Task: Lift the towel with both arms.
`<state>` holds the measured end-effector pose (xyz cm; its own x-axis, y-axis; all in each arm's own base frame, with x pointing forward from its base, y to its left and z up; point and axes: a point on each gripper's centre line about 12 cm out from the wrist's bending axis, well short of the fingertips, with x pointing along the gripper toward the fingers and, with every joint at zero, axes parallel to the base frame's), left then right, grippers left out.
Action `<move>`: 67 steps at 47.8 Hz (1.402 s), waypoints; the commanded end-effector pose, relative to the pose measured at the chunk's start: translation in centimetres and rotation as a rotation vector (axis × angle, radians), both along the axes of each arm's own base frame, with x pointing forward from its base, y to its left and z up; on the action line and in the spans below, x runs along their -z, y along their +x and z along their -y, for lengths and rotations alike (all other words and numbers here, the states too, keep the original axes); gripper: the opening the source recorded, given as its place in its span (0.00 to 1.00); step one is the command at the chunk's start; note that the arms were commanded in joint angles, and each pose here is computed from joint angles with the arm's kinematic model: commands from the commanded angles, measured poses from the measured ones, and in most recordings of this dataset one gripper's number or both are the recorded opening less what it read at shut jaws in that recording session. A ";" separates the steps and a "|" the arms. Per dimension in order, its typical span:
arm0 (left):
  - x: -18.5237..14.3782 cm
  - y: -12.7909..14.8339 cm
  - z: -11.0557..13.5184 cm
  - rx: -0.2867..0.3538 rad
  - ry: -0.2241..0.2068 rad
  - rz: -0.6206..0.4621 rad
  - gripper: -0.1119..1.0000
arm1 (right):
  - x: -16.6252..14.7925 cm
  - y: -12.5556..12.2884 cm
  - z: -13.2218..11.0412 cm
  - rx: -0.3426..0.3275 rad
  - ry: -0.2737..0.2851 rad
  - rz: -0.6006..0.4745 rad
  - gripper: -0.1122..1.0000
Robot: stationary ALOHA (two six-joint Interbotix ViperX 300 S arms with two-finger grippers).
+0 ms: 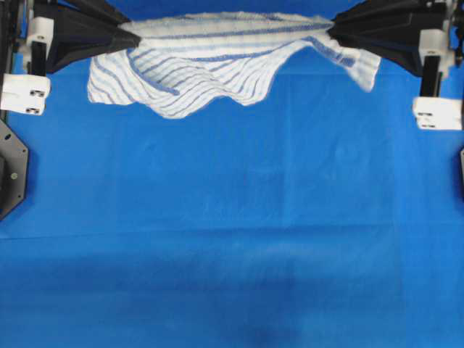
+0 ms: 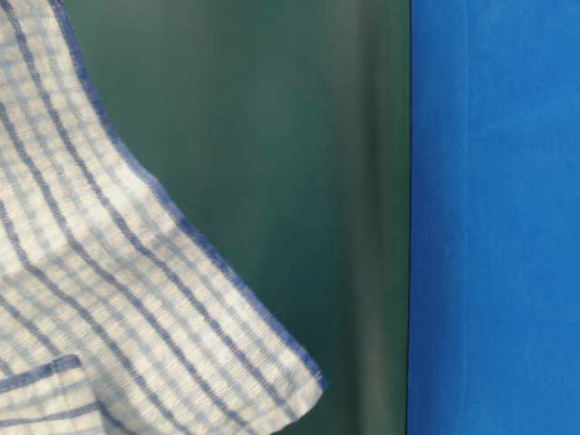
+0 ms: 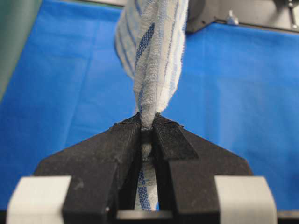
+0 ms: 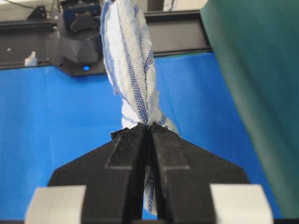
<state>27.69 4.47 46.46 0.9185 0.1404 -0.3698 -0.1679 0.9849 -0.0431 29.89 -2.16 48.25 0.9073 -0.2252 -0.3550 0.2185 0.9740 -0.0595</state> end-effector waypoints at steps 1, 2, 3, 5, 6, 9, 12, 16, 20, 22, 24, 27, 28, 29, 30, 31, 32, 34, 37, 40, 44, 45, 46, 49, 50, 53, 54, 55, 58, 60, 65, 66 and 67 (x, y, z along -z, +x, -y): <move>-1.2 -0.3 -0.1 -0.005 0.008 0.028 0.14 | -1.4 -0.7 0.1 0.003 -0.005 0.039 0.14; -1.2 -0.3 -0.1 -0.005 0.009 0.027 0.14 | -1.4 -0.7 0.2 0.004 -0.007 0.037 0.14; -1.1 -0.3 -0.1 -0.005 0.008 0.024 0.14 | -1.3 -0.7 0.2 0.004 -0.009 0.032 0.14; -1.1 -0.3 -0.1 -0.005 0.010 0.023 0.14 | -1.2 -0.7 0.2 0.003 -0.012 0.027 0.14; -1.1 -0.3 -0.1 -0.005 0.010 0.023 0.14 | -1.2 -0.7 0.2 0.004 -0.016 0.023 0.14; -1.1 -0.2 0.0 0.000 0.010 0.022 0.14 | -1.1 -0.7 0.2 -0.002 -0.031 0.013 0.14; -1.1 -0.2 0.1 0.003 0.010 0.023 0.14 | -1.2 -0.8 0.2 -0.009 -0.052 0.008 0.14; -1.1 -0.2 0.2 0.006 0.009 0.022 0.15 | -1.1 -0.8 0.2 -0.015 -0.067 0.003 0.14; -0.9 -0.2 0.3 0.010 0.009 0.019 0.21 | -1.0 -0.6 0.2 -0.014 -0.063 -0.002 0.15; -0.9 -0.2 0.4 0.013 0.008 0.021 0.30 | -0.9 -0.5 0.2 -0.013 -0.059 -0.004 0.15; -0.8 -0.2 0.5 0.016 0.008 0.021 0.42 | -0.7 -0.3 0.2 -0.011 -0.056 -0.009 0.19; -0.9 -0.4 0.5 0.016 0.009 0.027 0.60 | -0.5 -0.1 0.2 -0.008 -0.051 -0.013 0.37; -0.9 -0.5 0.5 0.016 0.009 0.030 0.65 | -0.4 0.0 0.2 -0.007 -0.052 -0.018 0.43; -0.9 -0.5 0.5 0.016 0.010 0.033 0.71 | -0.2 0.1 0.2 -0.007 -0.052 -0.022 0.48; -0.9 -0.6 0.5 0.016 0.010 0.037 0.76 | -0.2 0.1 0.2 -0.008 -0.053 -0.022 0.53; -0.9 -0.6 0.5 0.016 0.010 0.039 0.80 | -0.3 0.1 0.2 -0.007 -0.054 -0.021 0.60; -1.0 -0.7 0.5 0.016 0.011 0.043 0.84 | -0.2 0.2 0.2 -0.008 -0.055 -0.024 0.63; -1.0 -0.8 0.6 0.016 0.011 0.051 0.91 | -0.1 0.2 0.3 -0.006 -0.055 -0.025 0.70; -1.1 -1.0 0.7 0.019 0.011 0.060 0.93 | -0.3 0.1 0.3 -0.006 -0.055 -0.021 0.71; -1.0 -1.0 0.8 0.022 0.011 0.063 0.92 | -0.2 -0.1 0.2 -0.006 -0.053 -0.022 0.69; -0.2 -0.8 0.9 0.026 0.009 0.053 0.93 | 0.1 -0.2 0.3 -0.002 -0.052 -0.039 0.70; 0.1 -0.7 0.9 0.027 0.010 0.051 0.93 | 0.3 -0.2 0.3 0.001 -0.050 -0.045 0.70; 0.6 -0.6 0.8 0.026 0.009 0.044 0.93 | 0.6 -0.2 0.3 0.002 -0.050 -0.055 0.70; 1.9 -0.3 0.8 0.027 0.008 0.030 0.93 | 1.4 -0.2 0.3 0.003 -0.047 -0.081 0.70; 2.3 -0.3 0.8 0.027 0.009 0.027 0.93 | 1.8 -0.2 0.3 0.003 -0.049 -0.090 0.70; 4.1 -0.1 0.8 0.026 0.008 0.019 0.93 | 3.2 0.0 0.3 -0.001 -0.050 -0.121 0.70; 4.5 0.0 0.7 0.026 0.008 0.022 0.93 | 3.6 0.0 0.3 0.001 -0.049 -0.131 0.70; 5.0 0.0 0.7 0.026 0.008 0.021 0.93 | 4.1 0.1 0.3 -0.001 -0.050 -0.142 0.70; 6.2 0.1 0.7 0.025 0.009 0.028 0.93 | 5.4 0.2 0.2 -0.004 -0.045 -0.160 0.70; 7.0 0.1 0.7 0.024 0.010 0.031 0.93 | 6.2 0.3 0.2 -0.010 -0.041 -0.160 0.70; 8.8 -0.1 0.7 0.023 0.012 0.049 0.93 | 8.0 0.6 0.1 -0.022 -0.027 -0.144 0.70; 9.1 -0.1 0.7 0.022 0.012 0.051 0.93 | 8.4 0.6 0.1 -0.023 -0.024 -0.141 0.70; 9.4 -0.2 0.7 0.022 0.013 0.054 0.93 | 8.8 0.7 0.2 -0.024 -0.021 -0.140 0.70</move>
<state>27.72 3.80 37.10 0.9255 0.1222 -0.3584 -0.1465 0.9883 -0.0414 30.83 -2.20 39.34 0.8307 -0.2192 -0.5118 0.1828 0.9757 -0.1211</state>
